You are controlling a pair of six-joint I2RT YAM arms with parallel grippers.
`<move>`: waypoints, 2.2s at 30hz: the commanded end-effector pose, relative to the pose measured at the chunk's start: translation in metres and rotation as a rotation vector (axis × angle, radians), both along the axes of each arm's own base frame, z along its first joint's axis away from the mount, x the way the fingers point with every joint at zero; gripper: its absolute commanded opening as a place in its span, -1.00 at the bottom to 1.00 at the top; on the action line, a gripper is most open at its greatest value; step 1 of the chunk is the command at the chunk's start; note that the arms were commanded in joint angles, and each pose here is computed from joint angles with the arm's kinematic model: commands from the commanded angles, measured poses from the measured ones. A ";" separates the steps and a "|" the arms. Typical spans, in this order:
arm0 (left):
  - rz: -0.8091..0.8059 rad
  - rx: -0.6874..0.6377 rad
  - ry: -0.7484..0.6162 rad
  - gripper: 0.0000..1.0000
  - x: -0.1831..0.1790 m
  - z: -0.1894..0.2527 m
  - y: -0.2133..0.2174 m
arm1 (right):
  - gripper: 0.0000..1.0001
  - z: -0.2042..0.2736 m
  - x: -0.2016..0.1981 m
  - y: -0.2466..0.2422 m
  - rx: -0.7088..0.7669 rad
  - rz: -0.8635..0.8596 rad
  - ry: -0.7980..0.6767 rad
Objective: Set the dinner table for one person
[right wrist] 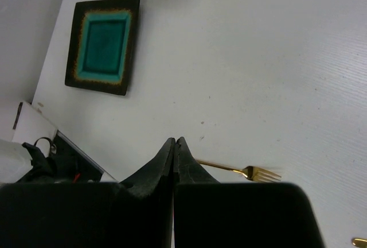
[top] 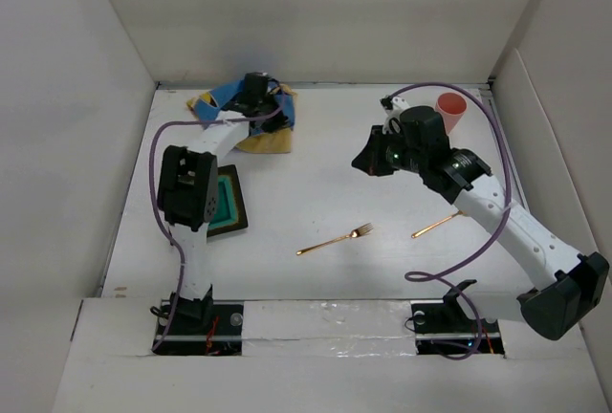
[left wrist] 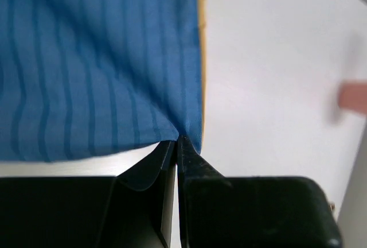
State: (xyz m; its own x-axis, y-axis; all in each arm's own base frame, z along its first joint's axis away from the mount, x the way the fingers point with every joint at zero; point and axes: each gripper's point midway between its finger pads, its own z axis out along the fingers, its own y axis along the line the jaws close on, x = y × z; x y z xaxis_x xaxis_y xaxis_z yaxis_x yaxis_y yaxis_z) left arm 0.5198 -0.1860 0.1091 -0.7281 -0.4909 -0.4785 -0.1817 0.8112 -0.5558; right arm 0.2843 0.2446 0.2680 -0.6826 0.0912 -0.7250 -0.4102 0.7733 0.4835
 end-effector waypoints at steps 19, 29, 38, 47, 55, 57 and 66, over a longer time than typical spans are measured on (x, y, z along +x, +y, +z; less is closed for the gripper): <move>-0.158 0.033 -0.200 0.00 -0.081 0.086 -0.105 | -0.47 -0.008 0.032 -0.042 -0.025 -0.212 -0.014; 0.140 -0.069 -0.060 -0.01 -0.061 0.025 0.003 | -1.00 -0.022 0.028 -0.036 -0.008 -0.174 0.025; 0.109 0.038 0.075 -0.07 -0.049 -0.030 0.007 | -0.98 -0.025 0.020 -0.027 -0.023 -0.149 0.039; 0.114 0.056 0.113 -0.28 -0.057 -0.048 0.011 | -0.97 -0.033 0.013 -0.028 -0.028 -0.156 0.057; 0.103 0.063 0.144 -0.27 -0.059 -0.065 0.006 | -0.95 -0.038 0.012 -0.020 -0.028 -0.137 0.067; 0.114 0.076 0.149 -0.19 -0.059 -0.066 0.008 | -0.94 -0.038 0.012 -0.019 -0.031 -0.130 0.070; 0.119 0.136 0.165 -0.26 -0.056 -0.075 0.016 | -0.94 -0.040 0.012 -0.016 -0.042 -0.120 0.077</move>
State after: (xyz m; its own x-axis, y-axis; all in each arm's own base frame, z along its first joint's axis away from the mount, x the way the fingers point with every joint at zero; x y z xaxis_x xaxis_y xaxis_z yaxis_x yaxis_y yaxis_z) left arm 0.4589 -0.1721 0.0343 -0.7378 -0.5393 -0.4060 -0.3650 0.8247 -0.4321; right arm 0.2913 0.2223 0.2097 -0.7543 0.1372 -0.6420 -0.2440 0.8493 0.4682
